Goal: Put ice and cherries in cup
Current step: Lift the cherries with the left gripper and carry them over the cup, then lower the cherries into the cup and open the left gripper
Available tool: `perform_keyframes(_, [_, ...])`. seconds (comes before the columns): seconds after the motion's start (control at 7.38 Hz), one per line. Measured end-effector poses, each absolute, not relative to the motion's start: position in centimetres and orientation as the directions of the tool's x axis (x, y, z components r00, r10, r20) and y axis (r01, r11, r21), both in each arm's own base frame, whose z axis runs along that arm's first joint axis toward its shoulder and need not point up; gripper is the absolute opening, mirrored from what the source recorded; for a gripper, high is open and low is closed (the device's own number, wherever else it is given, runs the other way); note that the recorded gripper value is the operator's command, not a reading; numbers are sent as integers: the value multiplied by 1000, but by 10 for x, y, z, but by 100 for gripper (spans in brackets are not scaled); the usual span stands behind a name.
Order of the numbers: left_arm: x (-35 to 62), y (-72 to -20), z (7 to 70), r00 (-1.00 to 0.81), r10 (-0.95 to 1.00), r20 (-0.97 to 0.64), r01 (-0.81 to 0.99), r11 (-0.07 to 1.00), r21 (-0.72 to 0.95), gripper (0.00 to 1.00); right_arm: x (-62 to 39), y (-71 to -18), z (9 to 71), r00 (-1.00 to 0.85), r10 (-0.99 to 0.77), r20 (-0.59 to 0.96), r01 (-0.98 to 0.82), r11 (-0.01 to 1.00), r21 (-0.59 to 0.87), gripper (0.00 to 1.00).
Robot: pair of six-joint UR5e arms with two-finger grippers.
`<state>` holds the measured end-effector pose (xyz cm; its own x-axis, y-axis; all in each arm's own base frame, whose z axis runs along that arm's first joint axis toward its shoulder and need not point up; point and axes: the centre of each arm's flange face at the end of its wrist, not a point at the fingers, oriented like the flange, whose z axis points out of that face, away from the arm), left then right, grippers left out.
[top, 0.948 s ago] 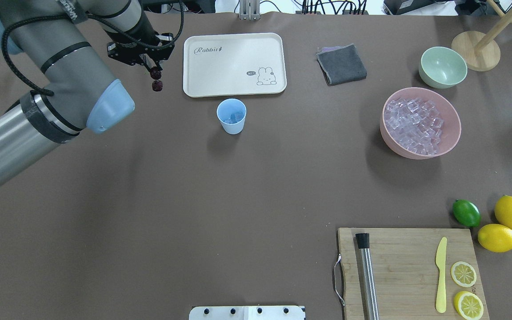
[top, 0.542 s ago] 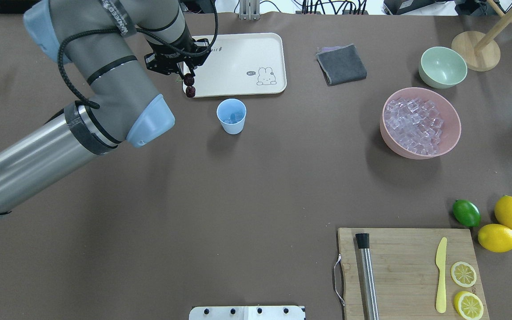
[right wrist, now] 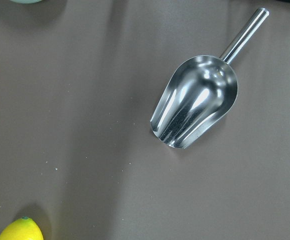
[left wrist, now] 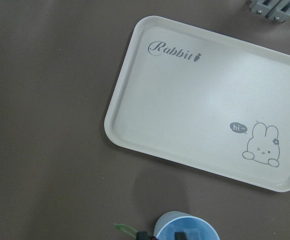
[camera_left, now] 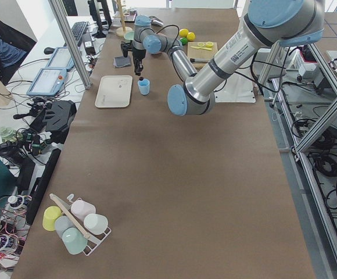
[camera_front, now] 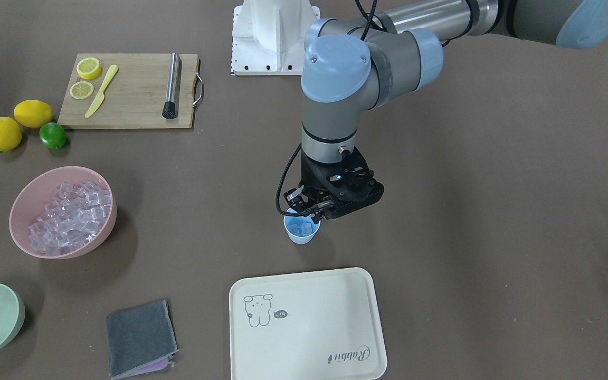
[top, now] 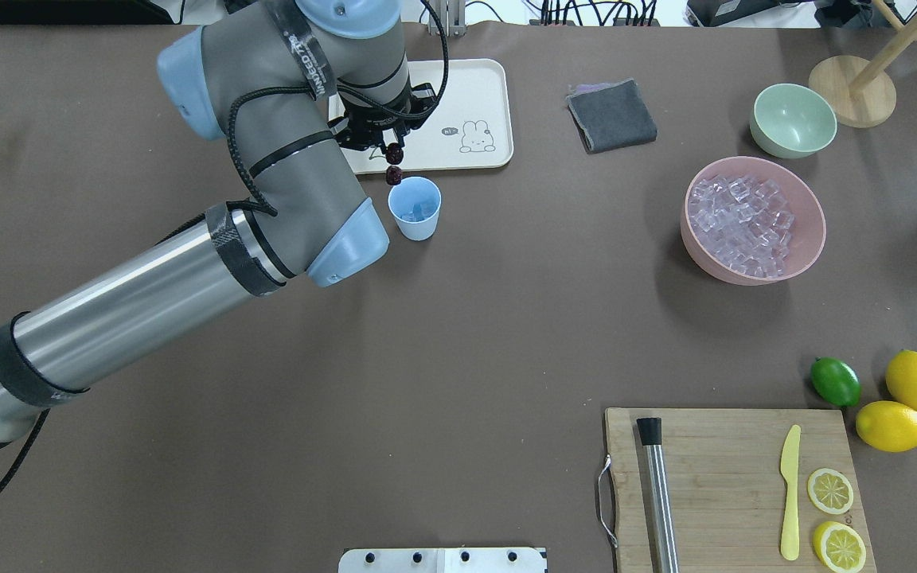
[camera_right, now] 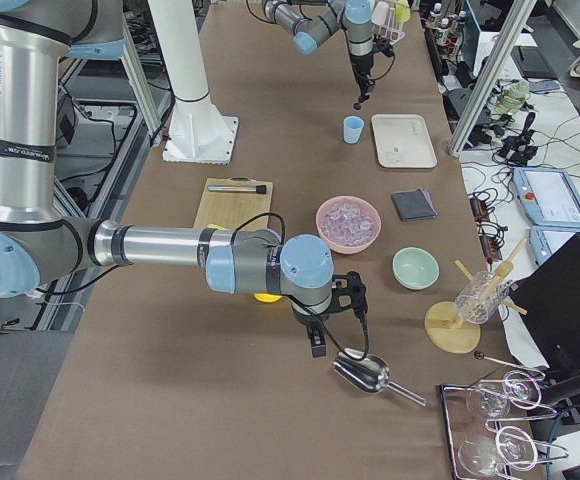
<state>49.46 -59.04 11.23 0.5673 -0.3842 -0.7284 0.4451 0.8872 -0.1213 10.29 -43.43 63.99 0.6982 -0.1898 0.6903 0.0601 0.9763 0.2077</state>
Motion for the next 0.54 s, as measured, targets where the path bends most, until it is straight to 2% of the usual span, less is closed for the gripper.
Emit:
perform_keyframes(0.14, [503,-589,110,560,-393,-729,455,882,-126,30,103,-434,639,698,-192,690,61,976,210,99])
perform_keyframes(0.27, [509,-586,107,554,-401,-729,462,877,-131,57,103,-434,639,698,-194,689,62,975,212,99])
perform_keyframes(0.41, [512,-585,105,551,-406,-729,468,873,-133,97,103,-434,638,698,-195,689,62,975,213,99])
perform_keyframes(0.54, [512,-585,104,551,-406,-729,470,873,-131,98,103,-434,638,698,-195,689,62,975,213,99])
